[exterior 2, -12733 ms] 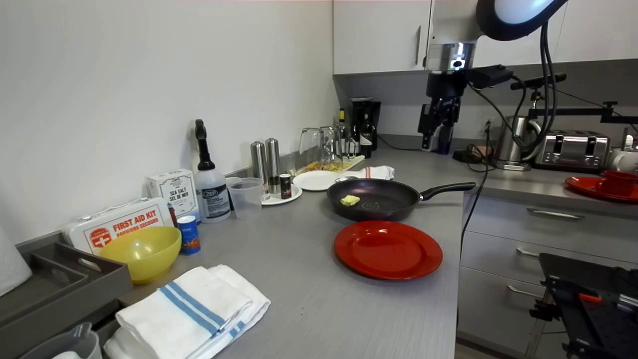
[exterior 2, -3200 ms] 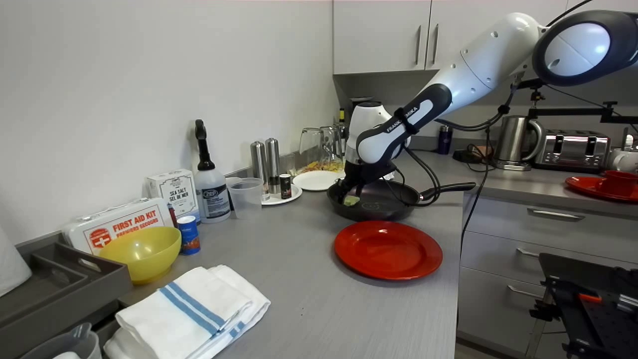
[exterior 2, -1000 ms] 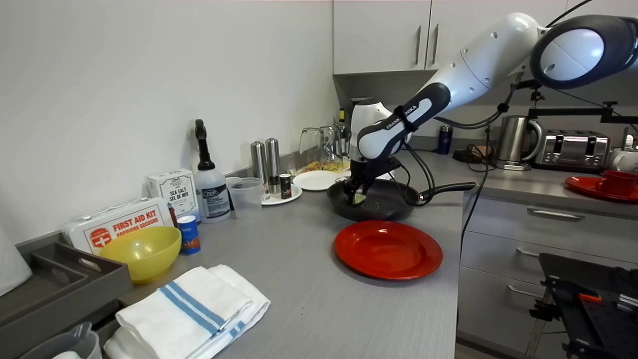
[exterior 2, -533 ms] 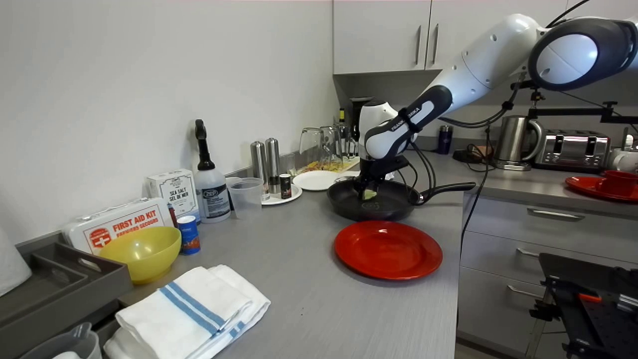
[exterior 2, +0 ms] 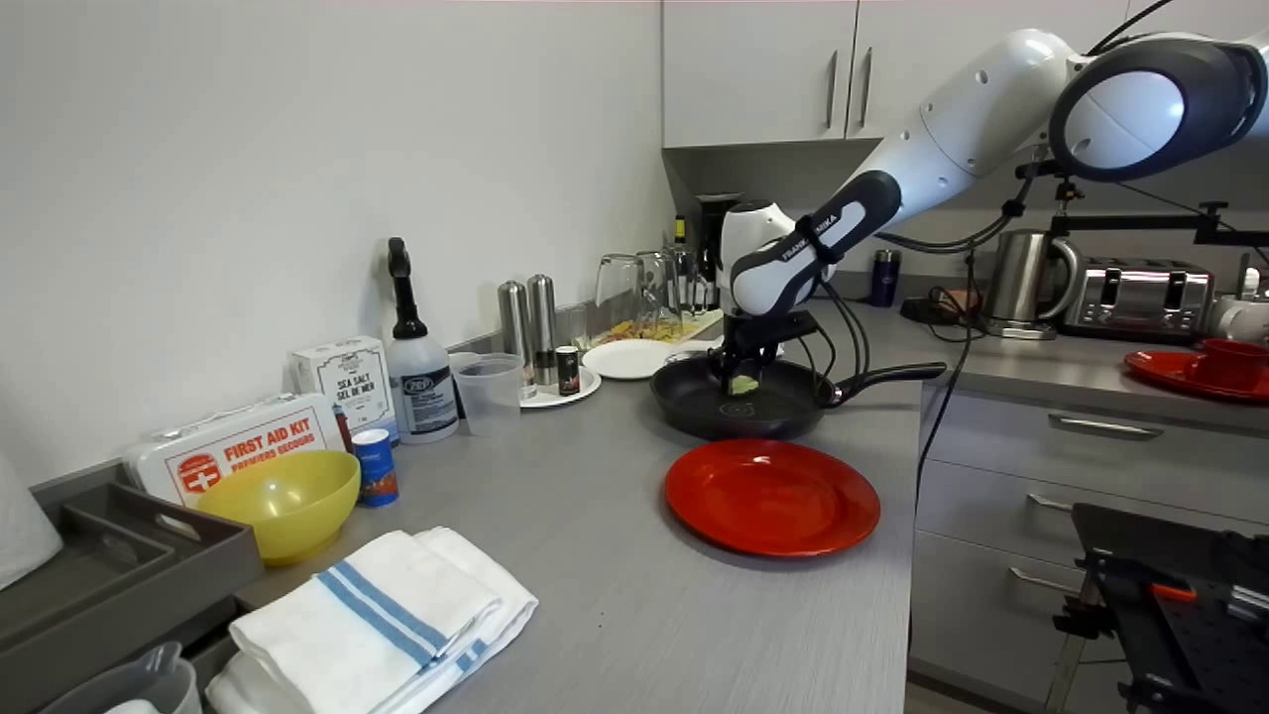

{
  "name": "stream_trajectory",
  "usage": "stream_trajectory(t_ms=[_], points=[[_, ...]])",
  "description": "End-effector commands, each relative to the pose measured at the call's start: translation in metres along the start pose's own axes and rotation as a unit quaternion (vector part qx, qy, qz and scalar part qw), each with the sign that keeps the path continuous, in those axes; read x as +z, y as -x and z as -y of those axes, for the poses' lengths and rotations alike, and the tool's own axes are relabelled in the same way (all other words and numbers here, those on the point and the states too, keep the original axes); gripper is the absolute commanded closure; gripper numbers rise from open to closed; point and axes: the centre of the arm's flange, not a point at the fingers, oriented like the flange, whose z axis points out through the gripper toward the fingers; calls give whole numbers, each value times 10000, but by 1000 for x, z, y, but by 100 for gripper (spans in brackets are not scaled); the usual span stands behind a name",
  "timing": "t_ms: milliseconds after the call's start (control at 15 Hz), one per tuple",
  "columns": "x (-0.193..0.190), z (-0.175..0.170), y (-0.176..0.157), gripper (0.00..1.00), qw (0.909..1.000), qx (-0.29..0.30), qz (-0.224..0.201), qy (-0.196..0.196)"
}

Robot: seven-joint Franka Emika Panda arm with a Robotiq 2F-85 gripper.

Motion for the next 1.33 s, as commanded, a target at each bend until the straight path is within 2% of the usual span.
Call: stream_trajectory(t_ms=[0,333,733,1000,1267], points=[[11,20,18,61,9994,-14,317,-138],[2,64,34,61,9964,-730,240,-365],[-16,110,58,61,9832,-1679,203,-693],[-17,115,60,61,9773,-1987,182,-711],[-17,99,57,61,9817,-1777,226,-653]])
